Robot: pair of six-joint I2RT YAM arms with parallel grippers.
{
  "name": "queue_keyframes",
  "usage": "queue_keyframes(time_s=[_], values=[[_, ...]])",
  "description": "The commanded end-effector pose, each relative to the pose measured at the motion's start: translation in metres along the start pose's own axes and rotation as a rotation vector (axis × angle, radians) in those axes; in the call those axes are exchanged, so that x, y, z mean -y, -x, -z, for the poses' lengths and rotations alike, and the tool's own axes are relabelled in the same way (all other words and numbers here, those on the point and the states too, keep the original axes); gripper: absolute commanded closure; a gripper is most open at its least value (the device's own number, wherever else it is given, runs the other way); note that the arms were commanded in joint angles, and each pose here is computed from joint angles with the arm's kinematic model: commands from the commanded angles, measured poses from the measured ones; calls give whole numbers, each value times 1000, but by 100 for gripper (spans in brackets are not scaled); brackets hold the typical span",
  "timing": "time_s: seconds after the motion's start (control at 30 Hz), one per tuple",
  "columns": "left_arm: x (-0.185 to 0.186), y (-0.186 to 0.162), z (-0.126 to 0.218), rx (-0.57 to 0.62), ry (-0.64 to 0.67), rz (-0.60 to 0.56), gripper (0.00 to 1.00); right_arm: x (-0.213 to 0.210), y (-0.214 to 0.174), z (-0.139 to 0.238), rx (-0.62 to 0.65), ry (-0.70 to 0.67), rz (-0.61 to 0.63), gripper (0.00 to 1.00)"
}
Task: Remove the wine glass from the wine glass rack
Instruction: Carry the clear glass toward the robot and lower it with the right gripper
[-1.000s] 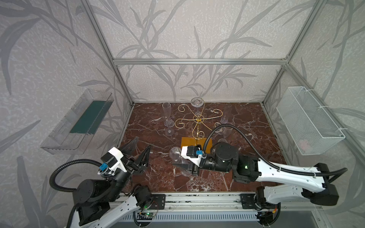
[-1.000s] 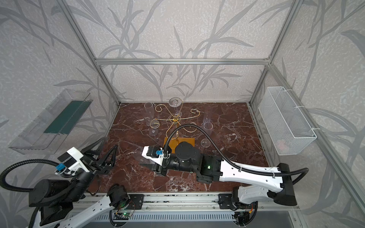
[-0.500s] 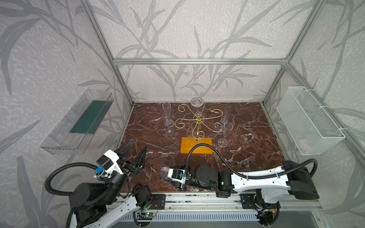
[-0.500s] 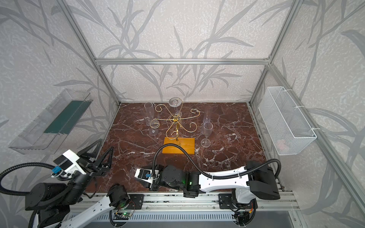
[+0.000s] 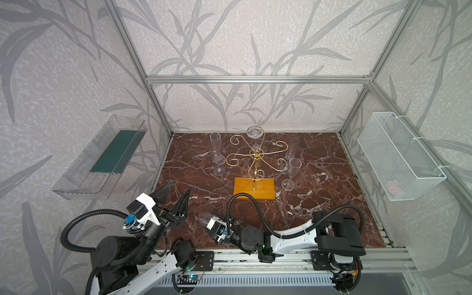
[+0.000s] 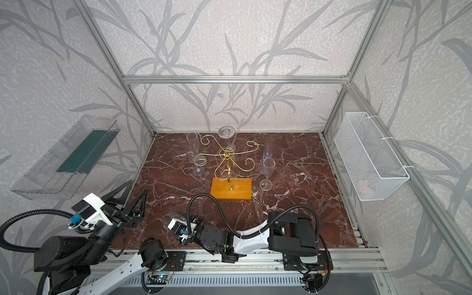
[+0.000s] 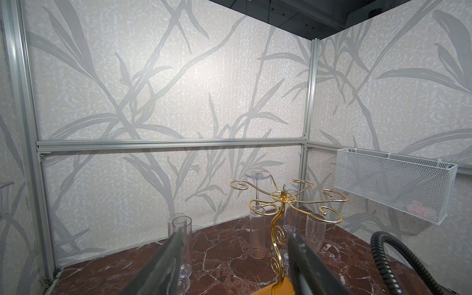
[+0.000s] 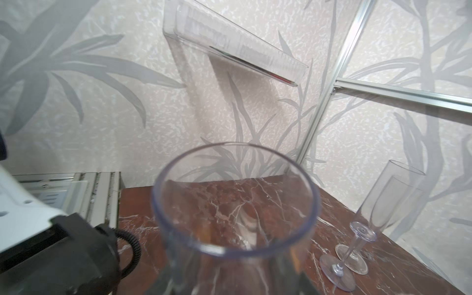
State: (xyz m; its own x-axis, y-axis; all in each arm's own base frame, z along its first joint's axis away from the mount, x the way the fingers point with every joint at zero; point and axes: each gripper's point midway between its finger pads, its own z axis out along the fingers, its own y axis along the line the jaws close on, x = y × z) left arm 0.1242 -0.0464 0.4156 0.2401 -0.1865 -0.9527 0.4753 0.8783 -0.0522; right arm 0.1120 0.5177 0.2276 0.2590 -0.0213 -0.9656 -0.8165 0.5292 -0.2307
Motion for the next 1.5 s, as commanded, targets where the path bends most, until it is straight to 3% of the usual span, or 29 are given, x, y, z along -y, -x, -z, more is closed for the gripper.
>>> queue_keyframes(time_s=[0.0,0.8,1.47], values=[[-6,7,6,10,13,17,34,31,44,-6,148,-202,-72,76],[-5,11,9,9,1,22,34,104,-12,-102,60,-483,-73,76],[-6,11,12,3,-3,24,34,158,-64,-118,-2,-663,-168,75]])
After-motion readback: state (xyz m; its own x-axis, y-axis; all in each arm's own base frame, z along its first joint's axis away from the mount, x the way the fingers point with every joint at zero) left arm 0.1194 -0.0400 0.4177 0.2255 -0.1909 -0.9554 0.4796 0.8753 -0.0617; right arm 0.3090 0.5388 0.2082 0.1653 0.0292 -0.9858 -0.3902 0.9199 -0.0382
